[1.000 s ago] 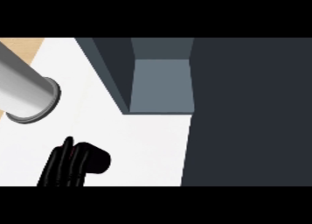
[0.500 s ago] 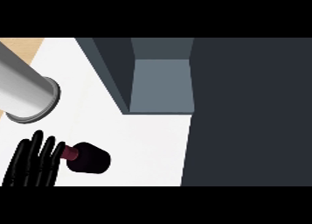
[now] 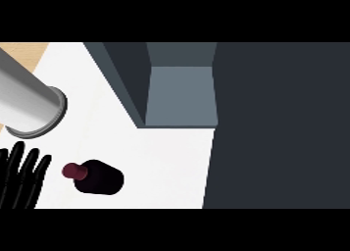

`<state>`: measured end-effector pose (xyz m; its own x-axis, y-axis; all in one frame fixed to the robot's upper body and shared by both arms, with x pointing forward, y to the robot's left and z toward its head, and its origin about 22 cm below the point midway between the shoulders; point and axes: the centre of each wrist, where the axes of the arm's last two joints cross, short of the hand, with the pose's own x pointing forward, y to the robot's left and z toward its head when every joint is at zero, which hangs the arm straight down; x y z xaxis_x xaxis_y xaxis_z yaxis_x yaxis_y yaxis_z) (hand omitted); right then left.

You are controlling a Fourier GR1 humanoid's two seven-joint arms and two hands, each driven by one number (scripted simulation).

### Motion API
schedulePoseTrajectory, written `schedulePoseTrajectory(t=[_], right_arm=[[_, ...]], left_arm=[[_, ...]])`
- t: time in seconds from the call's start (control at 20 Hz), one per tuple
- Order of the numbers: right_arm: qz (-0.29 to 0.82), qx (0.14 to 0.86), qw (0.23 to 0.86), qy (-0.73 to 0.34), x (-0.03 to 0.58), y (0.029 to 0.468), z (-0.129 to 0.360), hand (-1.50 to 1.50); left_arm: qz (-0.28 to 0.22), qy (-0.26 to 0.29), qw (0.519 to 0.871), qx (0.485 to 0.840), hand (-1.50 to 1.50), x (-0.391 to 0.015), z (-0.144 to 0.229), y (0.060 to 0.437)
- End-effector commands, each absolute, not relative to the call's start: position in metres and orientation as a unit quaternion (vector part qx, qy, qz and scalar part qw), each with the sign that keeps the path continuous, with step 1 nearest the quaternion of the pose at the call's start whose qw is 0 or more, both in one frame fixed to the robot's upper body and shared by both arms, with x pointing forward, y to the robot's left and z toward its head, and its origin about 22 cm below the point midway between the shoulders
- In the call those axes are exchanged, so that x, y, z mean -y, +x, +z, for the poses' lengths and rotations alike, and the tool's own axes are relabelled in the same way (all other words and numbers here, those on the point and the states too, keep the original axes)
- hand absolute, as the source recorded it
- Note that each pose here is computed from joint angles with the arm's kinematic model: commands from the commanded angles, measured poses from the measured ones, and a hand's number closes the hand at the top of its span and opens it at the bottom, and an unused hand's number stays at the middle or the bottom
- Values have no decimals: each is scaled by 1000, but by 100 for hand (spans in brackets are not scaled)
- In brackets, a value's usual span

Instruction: Pick up the wine, place it into the cabinet and close the cabinet

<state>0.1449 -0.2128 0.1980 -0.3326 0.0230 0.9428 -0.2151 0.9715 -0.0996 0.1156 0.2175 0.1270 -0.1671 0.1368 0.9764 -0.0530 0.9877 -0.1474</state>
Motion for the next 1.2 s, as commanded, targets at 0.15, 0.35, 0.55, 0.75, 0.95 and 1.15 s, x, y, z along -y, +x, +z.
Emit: schedulePoseTrajectory(t=[0.15, 0.35, 0.55, 0.75, 0.95, 1.15], right_arm=[[100, 821, 556, 84, 216, 125, 213, -150], [118, 818, 557, 87, 223, 111, 218, -150], [99, 820, 557, 83, 219, 124, 217, -150], [96, 823, 552, 92, 213, 114, 214, -150], [104, 820, 557, 80, 211, 124, 217, -150], [111, 820, 556, 74, 220, 119, 218, -150]], left_arm=[[81, -62, 660, 744, -150, -227, 93, 122], [89, -57, 656, 747, -150, -258, 74, 127], [101, -36, 660, 744, -150, -256, 52, 132], [109, -18, 653, 750, -150, -284, 29, 156], [91, -37, 660, 744, -150, -264, 19, 139], [97, -24, 669, 736, -150, -274, 3, 138]])
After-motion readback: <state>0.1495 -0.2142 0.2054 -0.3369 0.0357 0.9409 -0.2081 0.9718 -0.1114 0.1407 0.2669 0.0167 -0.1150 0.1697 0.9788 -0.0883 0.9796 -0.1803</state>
